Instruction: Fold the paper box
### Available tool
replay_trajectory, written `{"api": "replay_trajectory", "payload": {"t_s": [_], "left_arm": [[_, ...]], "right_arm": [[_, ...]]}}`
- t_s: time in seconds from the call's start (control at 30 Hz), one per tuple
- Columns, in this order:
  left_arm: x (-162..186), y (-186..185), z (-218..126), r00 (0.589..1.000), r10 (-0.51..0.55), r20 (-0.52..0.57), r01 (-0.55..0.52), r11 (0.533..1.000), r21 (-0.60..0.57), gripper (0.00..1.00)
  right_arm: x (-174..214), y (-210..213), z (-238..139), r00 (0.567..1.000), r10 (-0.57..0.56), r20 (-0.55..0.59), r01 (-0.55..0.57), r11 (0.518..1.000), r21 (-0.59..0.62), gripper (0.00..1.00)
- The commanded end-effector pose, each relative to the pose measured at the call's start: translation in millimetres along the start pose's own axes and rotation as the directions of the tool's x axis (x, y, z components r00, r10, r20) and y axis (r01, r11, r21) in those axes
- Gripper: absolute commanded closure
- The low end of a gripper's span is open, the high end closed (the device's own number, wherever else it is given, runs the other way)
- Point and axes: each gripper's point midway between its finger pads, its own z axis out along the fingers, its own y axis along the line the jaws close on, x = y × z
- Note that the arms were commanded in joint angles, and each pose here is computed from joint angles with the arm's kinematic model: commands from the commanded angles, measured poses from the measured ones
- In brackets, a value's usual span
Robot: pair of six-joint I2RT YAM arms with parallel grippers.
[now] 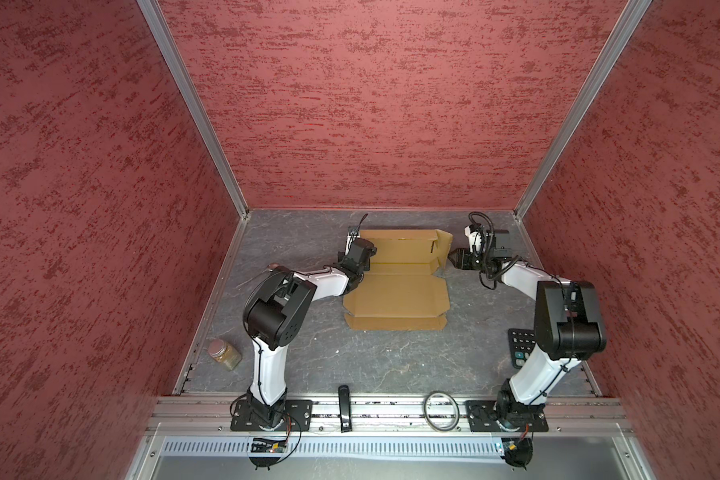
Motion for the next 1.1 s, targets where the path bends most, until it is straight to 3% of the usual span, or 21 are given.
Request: {"api": "replay_trajectory", "payload": {"t_s": [0.0, 1.07], "left_arm": [[40, 2, 7, 0.989, 0.089, -0.117, -0.09, 0.996, -0.009, 1.0], [42, -1, 7, 0.987, 0.105, -0.125, -0.106, 0.994, 0.0, 1.0]], "right_arm": [[-20, 17, -11, 0.996, -0.063, 0.07, 0.068, 0.995, -0.069, 0.38], [-32, 71, 8, 0.973, -0.211, 0.092, 0.225, 0.957, -0.182, 0.45]]}}
